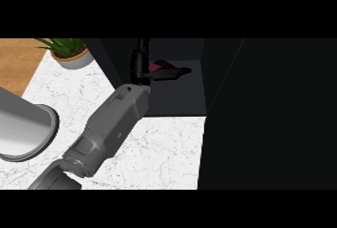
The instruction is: Pick up the wine, place it into the cabinet and close the cabinet
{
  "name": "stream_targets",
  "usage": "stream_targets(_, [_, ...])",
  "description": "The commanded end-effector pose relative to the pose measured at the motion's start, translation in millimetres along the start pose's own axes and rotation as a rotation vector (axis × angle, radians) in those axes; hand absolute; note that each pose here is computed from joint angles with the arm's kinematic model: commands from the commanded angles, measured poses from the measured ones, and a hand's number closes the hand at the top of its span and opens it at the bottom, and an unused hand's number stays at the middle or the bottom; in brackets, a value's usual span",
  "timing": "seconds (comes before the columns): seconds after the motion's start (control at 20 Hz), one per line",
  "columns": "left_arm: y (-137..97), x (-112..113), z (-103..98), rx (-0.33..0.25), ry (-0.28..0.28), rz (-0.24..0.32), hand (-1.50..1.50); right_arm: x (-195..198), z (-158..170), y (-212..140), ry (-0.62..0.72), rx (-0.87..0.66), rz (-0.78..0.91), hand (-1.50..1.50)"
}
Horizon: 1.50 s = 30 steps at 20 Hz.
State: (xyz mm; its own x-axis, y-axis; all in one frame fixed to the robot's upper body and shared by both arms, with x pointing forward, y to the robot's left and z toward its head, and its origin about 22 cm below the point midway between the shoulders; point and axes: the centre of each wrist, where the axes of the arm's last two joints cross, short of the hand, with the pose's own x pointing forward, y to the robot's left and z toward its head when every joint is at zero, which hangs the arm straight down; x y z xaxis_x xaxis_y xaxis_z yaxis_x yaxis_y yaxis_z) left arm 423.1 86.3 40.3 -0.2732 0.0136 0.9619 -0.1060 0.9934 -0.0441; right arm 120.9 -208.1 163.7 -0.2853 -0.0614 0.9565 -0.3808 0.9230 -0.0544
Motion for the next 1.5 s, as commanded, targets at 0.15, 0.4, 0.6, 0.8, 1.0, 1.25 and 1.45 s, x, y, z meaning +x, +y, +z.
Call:
stream_targets(0.15, [5, 5, 11, -0.042, -0.042, 0.067, -1.5, 43, 30, 5, -0.055, 0.01, -0.024, -1.5])
stream_targets(0.4, [1, 4, 35, -0.061, -0.025, 0.098, -1.5, 45, 30, 7, -0.058, -0.005, -0.019, -1.5])
stream_targets(0.6, [10, 10, 63, -0.113, -0.027, 0.16, -1.5, 27, 16, 4, -0.076, -0.028, -0.027, -1.5])
stream_targets(0.8, [24, 20, 80, -0.099, -0.013, 0.181, -1.5, 44, 26, 11, -0.081, 0.0, -0.021, -1.5])
stream_targets(1.0, [24, 26, 120, -0.115, 0.005, 0.23, -1.5, 45, 25, 8, -0.077, -0.009, -0.005, -1.5])
stream_targets(1.25, [38, 31, 151, -0.107, -0.031, 0.23, -1.5, 49, 26, 8, -0.085, 0.022, -0.012, -1.5])
stream_targets(1.45, [34, 52, 197, -0.106, -0.029, 0.25, -1.5, 43, 25, 10, -0.061, 0.016, -0.009, -1.5])
